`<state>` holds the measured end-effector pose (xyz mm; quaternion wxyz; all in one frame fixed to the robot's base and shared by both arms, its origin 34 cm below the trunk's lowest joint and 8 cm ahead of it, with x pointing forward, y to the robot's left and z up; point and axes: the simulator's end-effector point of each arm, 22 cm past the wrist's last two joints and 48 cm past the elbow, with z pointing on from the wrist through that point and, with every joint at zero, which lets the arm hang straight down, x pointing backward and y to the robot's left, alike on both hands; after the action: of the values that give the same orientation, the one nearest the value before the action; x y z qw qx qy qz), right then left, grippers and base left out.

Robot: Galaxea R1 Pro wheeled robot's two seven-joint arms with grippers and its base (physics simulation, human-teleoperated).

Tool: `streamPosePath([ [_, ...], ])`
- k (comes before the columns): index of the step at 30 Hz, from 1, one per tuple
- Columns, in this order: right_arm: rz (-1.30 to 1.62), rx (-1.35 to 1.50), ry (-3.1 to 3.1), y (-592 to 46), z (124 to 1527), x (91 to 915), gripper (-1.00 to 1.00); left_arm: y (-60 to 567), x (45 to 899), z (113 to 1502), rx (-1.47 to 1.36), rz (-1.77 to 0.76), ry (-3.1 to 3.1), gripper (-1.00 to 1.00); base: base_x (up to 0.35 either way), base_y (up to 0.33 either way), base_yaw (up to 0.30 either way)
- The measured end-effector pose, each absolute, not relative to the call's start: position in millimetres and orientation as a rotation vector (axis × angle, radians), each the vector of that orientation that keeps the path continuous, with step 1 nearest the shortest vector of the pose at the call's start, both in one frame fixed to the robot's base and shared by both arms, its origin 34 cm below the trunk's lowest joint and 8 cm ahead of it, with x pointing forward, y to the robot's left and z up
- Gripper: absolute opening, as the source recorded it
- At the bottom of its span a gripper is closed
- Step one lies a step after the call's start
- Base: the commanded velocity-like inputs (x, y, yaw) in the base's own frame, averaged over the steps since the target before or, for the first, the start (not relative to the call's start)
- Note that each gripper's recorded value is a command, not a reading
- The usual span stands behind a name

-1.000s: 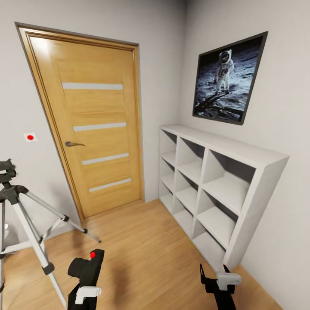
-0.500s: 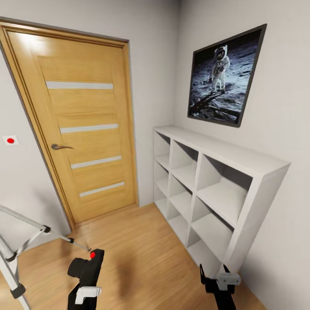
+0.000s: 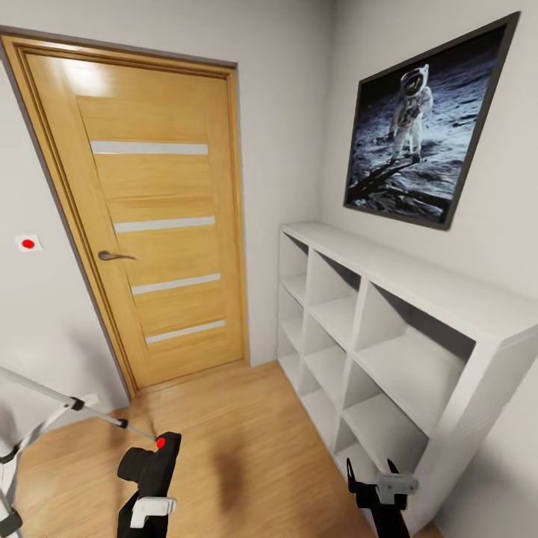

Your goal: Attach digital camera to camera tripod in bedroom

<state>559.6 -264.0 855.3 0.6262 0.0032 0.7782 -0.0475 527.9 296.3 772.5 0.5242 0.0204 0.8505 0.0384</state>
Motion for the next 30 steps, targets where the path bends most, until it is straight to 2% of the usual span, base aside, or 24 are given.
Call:
streamPosePath([
  [17,-0.108,0.008,1.785,-263.4,855.2,559.6,1.0,296.3,527.9,772.5,0.049,0.092,2.035,-1.0,0.34,-0.031,0.287],
  [30,-0.108,0.008,1.785,-263.2,855.2,559.6,1.0,296.3,527.8,772.3,0.049,0.092,2.036,-1.0,0.325,-0.158,0.287],
])
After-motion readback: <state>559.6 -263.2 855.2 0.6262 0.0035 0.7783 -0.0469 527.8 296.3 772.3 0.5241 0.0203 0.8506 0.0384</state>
